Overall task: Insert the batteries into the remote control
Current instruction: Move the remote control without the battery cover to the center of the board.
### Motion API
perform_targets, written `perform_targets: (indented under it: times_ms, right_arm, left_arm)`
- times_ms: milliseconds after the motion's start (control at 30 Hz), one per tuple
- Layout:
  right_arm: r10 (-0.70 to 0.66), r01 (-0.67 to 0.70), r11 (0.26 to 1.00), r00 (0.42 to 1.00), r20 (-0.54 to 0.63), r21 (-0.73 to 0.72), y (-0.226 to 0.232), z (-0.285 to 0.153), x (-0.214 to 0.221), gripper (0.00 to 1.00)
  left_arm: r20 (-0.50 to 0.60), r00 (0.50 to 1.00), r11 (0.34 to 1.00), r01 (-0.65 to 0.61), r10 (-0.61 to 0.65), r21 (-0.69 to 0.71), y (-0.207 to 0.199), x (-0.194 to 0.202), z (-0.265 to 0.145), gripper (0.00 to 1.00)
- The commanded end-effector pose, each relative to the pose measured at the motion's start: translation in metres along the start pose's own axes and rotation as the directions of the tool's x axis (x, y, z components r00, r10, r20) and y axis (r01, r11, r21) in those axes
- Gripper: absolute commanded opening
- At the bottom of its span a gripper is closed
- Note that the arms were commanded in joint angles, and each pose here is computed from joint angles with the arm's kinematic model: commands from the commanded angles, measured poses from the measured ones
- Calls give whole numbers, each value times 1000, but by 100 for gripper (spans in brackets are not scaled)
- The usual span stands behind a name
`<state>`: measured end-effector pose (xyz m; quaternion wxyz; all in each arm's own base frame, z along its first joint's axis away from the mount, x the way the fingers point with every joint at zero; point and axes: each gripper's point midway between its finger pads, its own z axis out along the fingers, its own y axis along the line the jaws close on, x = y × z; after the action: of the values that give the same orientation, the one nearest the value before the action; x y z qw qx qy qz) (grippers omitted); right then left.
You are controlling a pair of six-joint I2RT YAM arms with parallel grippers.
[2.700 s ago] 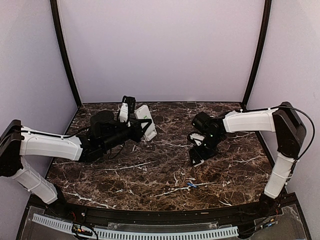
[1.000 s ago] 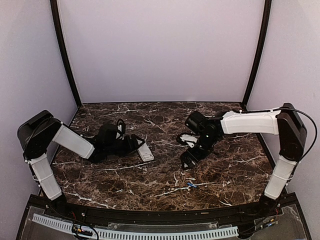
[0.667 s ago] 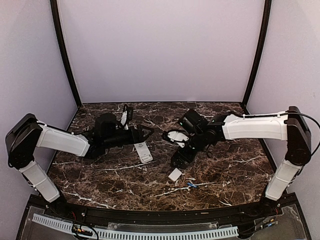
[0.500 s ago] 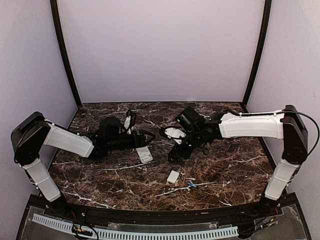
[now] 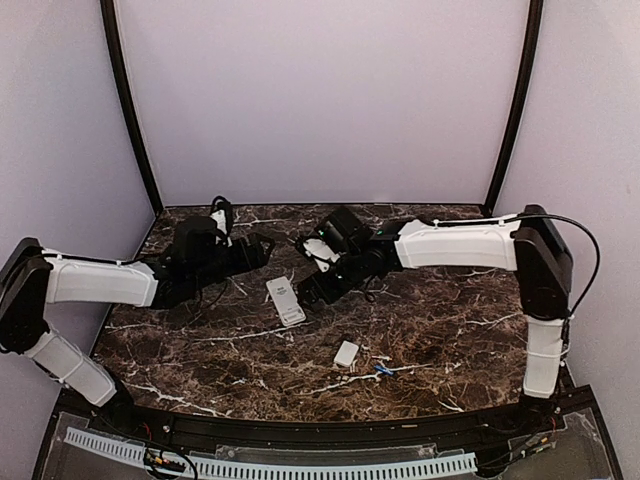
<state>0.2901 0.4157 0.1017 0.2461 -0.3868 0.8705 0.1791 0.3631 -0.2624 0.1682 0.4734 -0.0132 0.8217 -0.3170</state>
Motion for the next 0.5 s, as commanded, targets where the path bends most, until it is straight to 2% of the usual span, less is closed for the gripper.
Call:
perform_targets:
  times_ms: [0,167,400,467]
  right_arm:
    - [104,-103,994,994,-32,38,11,42,-15,98]
    - [100,-94,991,993,-67,95,7,81,-31,98]
    - [66,-47,992,985,-157,121,6,123,-16,98]
    - [37,-15,993,982,-183,120,11,128,-10,95]
  left_arm:
    - [102,993,966,-33,61,-258,38,-38,-34,85]
    - [134,986,942,-47,97,-332,50,-58,-67,87]
    - [158,980,939,-60,120,-340,53,-69,-86,88]
    - [159,980,938,-63,123,-340,53,-70,-88,88]
